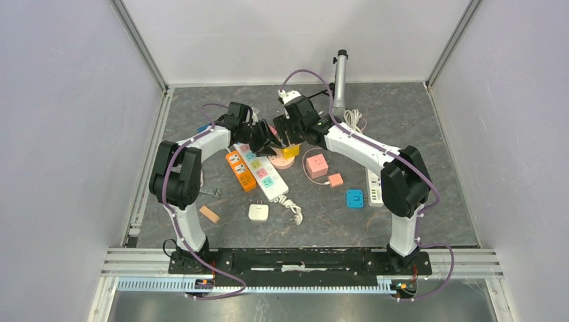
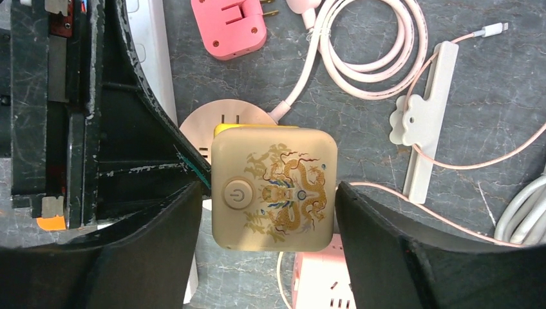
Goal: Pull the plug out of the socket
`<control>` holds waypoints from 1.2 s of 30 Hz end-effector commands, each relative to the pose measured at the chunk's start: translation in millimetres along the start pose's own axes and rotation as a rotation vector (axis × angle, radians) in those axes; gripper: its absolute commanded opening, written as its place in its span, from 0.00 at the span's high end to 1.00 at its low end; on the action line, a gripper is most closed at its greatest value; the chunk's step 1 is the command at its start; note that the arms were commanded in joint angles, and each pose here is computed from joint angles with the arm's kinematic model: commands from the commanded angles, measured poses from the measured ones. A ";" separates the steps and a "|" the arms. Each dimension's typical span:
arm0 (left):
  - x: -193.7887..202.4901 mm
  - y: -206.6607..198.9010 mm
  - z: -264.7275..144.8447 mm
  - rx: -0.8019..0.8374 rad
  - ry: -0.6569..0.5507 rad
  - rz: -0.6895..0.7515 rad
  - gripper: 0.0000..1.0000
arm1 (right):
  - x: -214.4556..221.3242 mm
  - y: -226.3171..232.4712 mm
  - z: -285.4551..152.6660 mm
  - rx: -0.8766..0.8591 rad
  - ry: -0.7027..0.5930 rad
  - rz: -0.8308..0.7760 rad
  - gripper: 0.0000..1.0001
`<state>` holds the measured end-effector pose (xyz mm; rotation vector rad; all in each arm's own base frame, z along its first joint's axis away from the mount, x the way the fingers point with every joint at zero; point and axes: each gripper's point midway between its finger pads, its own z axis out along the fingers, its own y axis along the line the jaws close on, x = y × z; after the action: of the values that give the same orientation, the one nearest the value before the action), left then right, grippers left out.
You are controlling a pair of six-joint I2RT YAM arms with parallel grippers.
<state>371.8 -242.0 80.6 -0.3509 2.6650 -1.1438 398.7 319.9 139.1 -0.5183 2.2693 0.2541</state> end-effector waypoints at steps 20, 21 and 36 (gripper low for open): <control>-11.3 -0.5 7.1 0.013 -0.071 0.014 0.46 | -22.7 11.8 -14.5 -0.070 -0.038 0.046 1.00; -14.0 -3.0 5.9 0.015 -0.081 0.019 0.47 | -23.6 12.1 -15.6 -0.073 -0.042 0.048 1.00; 9.4 68.9 11.5 -0.247 -0.071 -0.074 0.66 | -50.6 21.5 -39.3 -0.152 -0.135 0.098 1.00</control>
<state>377.8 -247.7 87.0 -0.3430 2.5955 -1.1658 397.9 318.6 138.5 -0.5047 2.2998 0.2980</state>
